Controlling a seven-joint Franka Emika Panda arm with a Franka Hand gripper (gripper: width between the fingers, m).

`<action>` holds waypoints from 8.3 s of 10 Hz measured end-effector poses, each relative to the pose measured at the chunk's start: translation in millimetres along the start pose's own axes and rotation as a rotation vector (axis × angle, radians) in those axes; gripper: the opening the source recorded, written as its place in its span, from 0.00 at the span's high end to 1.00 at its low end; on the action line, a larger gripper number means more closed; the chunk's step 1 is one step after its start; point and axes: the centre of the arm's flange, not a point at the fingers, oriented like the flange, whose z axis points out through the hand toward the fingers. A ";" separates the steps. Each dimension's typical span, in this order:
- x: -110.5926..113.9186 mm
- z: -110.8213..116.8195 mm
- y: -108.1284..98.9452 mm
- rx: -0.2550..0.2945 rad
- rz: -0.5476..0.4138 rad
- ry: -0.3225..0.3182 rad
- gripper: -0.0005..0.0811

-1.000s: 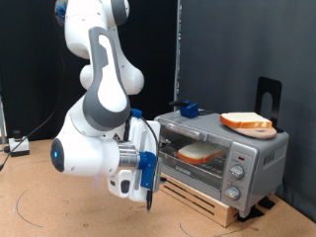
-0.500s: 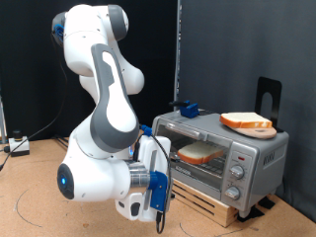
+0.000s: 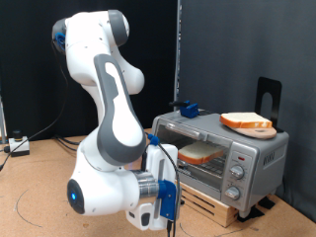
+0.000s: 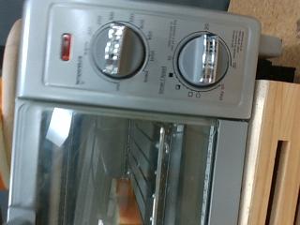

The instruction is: Make a piece of toast with the oven

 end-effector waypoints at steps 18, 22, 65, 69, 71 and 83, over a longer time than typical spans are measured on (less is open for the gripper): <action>50.0 117.1 -15.6 -0.080 -0.038 -0.190 0.01; 50.3 131.5 -18.1 -0.073 -0.038 -0.191 0.02; 49.8 140.5 -11.4 -0.045 -0.110 -0.091 0.88; 34.0 140.2 -10.6 -0.047 -0.438 0.046 0.88; 32.3 140.0 -9.3 -0.044 -0.476 0.063 0.88; 26.2 125.6 -10.5 -0.035 -0.437 0.046 0.24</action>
